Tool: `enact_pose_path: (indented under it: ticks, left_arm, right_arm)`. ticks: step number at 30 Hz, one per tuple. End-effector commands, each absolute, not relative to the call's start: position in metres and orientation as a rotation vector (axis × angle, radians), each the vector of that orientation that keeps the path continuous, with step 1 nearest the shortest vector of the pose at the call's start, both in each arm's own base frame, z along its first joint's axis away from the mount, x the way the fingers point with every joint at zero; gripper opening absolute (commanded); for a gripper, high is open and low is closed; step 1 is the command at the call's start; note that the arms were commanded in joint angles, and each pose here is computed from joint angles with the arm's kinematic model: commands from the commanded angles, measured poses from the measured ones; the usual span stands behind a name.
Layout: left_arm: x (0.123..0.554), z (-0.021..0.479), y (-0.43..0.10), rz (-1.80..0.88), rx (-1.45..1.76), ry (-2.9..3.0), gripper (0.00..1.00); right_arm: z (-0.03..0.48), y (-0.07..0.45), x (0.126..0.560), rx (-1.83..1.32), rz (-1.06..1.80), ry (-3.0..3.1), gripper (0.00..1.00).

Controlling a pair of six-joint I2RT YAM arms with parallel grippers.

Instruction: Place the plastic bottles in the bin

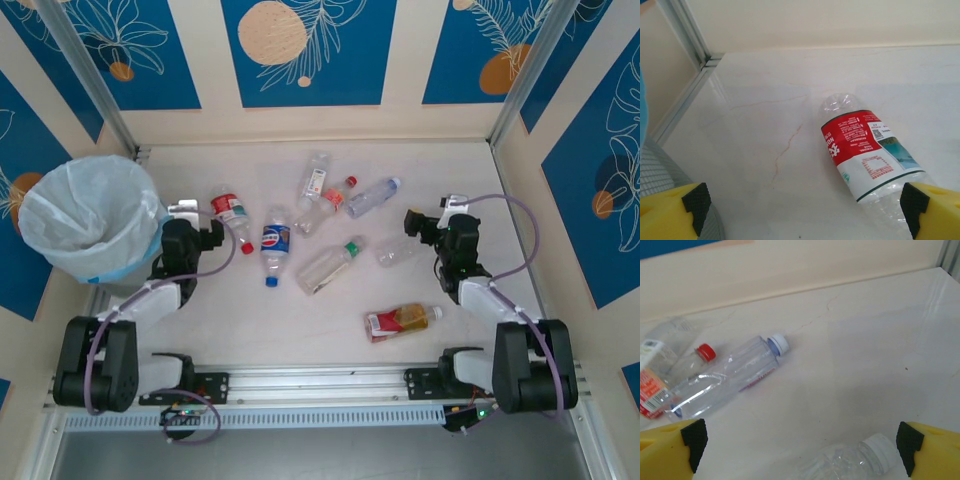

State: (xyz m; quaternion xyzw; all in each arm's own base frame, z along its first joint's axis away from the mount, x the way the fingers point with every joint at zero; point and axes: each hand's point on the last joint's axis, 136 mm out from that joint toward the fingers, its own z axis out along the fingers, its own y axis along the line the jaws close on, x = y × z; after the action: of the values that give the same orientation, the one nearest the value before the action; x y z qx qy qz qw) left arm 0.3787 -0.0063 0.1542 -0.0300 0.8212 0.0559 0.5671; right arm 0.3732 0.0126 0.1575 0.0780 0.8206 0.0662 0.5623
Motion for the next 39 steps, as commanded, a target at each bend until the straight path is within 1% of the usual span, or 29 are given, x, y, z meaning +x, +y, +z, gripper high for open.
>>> enact_pose_path:
  ticks: [1, 6, 12, 16, 18, 20, 24, 27, 31, 33, 39]
  left_arm:
    - [0.373, 0.169, -0.007, 0.125, -0.195, 1.983, 0.99]
    - [0.361, 0.181, -0.026, 0.052, -0.334, 2.069, 0.99]
    - [0.343, 0.174, -0.059, -0.098, -0.43, 2.226, 0.99]
    - [0.335, 0.169, -0.085, -0.28, -0.368, 2.286, 0.99]
    - [0.333, 0.169, -0.097, -0.345, -0.291, 2.304, 0.99]
    - [0.331, 0.168, -0.106, -0.397, -0.238, 2.309, 0.99]
    - [0.328, 0.165, -0.113, -0.474, -0.234, 2.267, 0.99]
    - [0.327, 0.162, -0.11, -0.482, -0.275, 2.238, 0.99]
    - [0.325, 0.159, -0.108, -0.459, -0.249, 2.249, 0.99]
    - [0.325, 0.16, -0.108, -0.461, -0.252, 2.246, 0.99]
    - [0.323, 0.158, -0.103, -0.425, -0.28, 2.278, 0.99]
  right_arm:
    - [0.165, 0.004, 0.364, 0.363, 0.182, 1.994, 1.0]
    - [0.174, 0.005, 0.353, 0.525, 0.255, 2.078, 1.0]
    - [0.15, 0.011, 0.327, 0.692, 0.309, 2.256, 1.0]
    - [0.137, 0.017, 0.298, 0.794, 0.339, 2.383, 1.0]
    - [0.133, 0.019, 0.288, 0.831, 0.352, 2.422, 0.99]
    - [0.129, 0.026, 0.284, 0.843, 0.426, 2.454, 0.99]
    - [0.128, 0.035, 0.297, 0.934, 0.538, 2.475, 0.99]
    - [0.124, 0.034, 0.314, 1.043, 0.554, 2.496, 0.99]
    - [0.107, 0.014, 0.329, 1.278, 0.353, 2.561, 0.99]
    - [0.102, 0.004, 0.337, 1.342, 0.257, 2.573, 1.0]
    - [0.084, -0.014, 0.366, 1.539, 0.228, 2.503, 1.0]
